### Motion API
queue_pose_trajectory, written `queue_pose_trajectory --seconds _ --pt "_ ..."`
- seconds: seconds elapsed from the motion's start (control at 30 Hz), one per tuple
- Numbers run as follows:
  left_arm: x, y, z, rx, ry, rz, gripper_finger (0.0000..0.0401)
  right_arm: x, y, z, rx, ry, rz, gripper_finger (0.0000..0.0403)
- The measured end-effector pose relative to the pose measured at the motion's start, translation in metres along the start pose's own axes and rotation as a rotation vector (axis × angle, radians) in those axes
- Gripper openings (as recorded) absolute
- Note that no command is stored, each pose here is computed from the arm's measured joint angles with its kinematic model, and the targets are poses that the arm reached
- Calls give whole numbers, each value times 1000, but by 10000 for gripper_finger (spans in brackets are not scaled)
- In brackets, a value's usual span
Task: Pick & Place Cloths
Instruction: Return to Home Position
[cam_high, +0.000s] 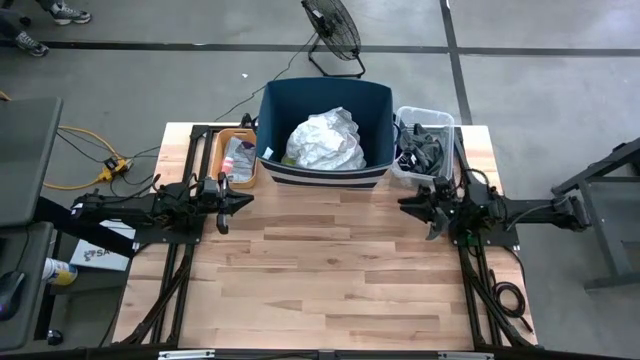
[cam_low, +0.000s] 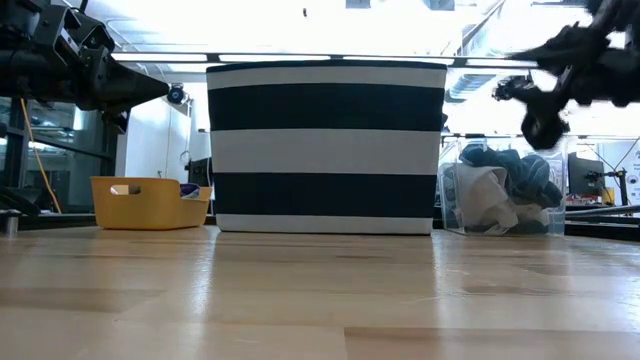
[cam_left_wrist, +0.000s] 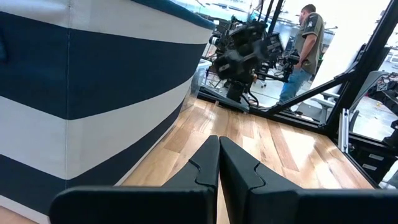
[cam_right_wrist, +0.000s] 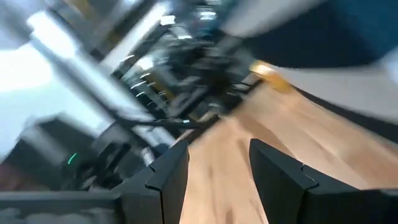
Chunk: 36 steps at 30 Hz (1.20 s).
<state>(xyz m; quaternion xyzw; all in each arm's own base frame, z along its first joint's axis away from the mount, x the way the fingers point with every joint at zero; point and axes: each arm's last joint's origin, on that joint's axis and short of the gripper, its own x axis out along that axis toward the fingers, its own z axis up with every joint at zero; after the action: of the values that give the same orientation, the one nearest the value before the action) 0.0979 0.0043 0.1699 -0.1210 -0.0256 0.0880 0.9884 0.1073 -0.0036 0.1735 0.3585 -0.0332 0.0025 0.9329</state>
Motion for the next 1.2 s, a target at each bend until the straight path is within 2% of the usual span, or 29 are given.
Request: queue_pose_trajectory --seconds 0.07,0.13,0.33,0.47,0.6,0.87,1.2 --pt "0 0 0 0 0 0 10 0 8 4 -133 -1 132 162" --pt "0 0 0 0 0 0 10 -1 12 5 -246 -4 205 162" --pt "0 0 0 0 0 0 10 -1 12 1 -452 15 224 162" --pt "0 0 0 0 0 0 10 0 9 -3 -546 56 203 162" --pt "0 0 0 0 0 0 10 0 5 -5 -580 76 144 162" --pt "0 0 0 0 0 0 10 0 2 -3 -580 22 17 162" --pt "0 0 0 0 0 0 10 0 1 -3 -578 17 8 162"
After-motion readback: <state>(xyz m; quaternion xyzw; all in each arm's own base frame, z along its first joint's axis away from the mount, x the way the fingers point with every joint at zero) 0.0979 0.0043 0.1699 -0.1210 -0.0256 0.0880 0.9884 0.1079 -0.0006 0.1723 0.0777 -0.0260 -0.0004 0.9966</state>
